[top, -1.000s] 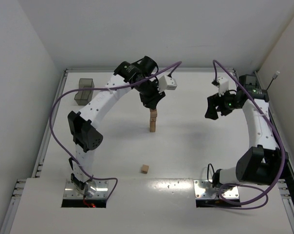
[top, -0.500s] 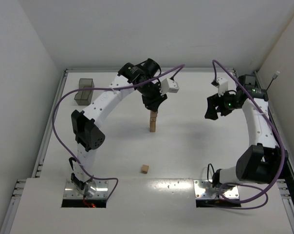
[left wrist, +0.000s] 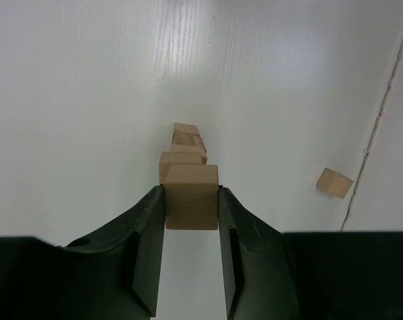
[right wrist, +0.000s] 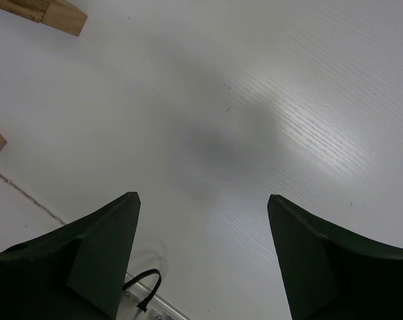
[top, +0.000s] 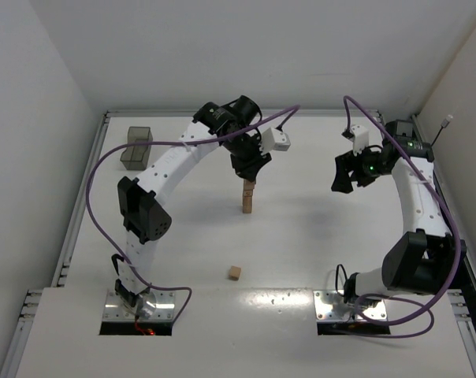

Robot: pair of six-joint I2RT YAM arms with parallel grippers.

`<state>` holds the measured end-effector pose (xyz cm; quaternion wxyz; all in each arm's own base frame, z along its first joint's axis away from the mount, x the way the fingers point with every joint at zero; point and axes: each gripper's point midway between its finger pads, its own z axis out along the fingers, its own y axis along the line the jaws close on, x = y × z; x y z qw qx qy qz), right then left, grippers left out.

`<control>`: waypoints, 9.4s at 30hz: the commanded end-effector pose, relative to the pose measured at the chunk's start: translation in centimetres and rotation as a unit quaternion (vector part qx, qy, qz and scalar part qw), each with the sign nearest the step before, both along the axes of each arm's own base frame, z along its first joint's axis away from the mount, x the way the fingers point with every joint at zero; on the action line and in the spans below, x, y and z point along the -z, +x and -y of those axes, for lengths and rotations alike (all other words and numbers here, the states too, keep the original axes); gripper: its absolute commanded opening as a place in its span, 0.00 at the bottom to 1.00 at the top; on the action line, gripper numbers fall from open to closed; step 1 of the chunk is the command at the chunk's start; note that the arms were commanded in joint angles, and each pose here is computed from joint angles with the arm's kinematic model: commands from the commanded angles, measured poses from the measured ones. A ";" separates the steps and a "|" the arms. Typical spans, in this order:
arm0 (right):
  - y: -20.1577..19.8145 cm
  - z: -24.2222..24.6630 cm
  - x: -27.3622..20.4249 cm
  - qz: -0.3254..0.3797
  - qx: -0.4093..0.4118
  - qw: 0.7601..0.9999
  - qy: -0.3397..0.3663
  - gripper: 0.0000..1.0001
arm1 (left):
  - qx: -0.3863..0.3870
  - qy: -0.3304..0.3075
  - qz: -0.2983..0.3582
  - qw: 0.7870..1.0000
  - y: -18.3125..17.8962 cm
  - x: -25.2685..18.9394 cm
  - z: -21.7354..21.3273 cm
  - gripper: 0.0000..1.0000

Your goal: Build the wood block tower

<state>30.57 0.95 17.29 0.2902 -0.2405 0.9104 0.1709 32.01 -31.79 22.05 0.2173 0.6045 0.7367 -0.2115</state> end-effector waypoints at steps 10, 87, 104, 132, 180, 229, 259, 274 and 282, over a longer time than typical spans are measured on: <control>1.1 -0.5 -1.2 0.025 -0.018 0.999 0.009 0.74 | 0.013 -0.003 -0.001 1.000 -0.1 0.1 0.3 0.03; 1.3 -0.7 -1.0 0.016 -0.025 0.999 0.018 0.74 | -0.014 -0.024 0.037 0.999 0.0 -3.6 -0.2 0.03; 1.3 -0.7 -0.7 0.011 -0.025 0.999 0.019 0.74 | -0.013 -0.009 0.028 0.999 0.6 -2.0 0.0 0.18; 1.1 -1.2 -1.0 0.016 -0.038 0.999 0.029 0.71 | -0.097 -0.102 0.072 0.987 2.3 -9.1 -1.5 0.67; -20.4 -34.9 15.1 -0.015 -0.463 0.880 -0.107 0.45 | -0.741 -0.190 0.201 0.612 -0.1 -7.2 -38.4 0.99; -18.6 -32.4 11.8 0.023 -0.507 0.856 -0.102 0.00 | -0.708 -0.209 0.160 0.655 1.3 -4.7 -36.6 0.99; -2.0 -25.3 -12.8 0.198 -0.507 0.835 -0.081 0.00 | -0.506 -0.268 0.066 0.817 3.5 -5.1 -27.9 0.99; 2.2 -25.4 -10.1 0.157 -0.490 0.854 -0.076 0.00 | -0.492 -0.266 0.062 0.826 5.0 -5.3 -26.8 0.99; 1.8 -26.1 -8.1 0.127 -0.502 0.852 -0.076 0.00 | -0.488 -0.273 0.055 0.827 5.1 -5.2 -26.5 0.99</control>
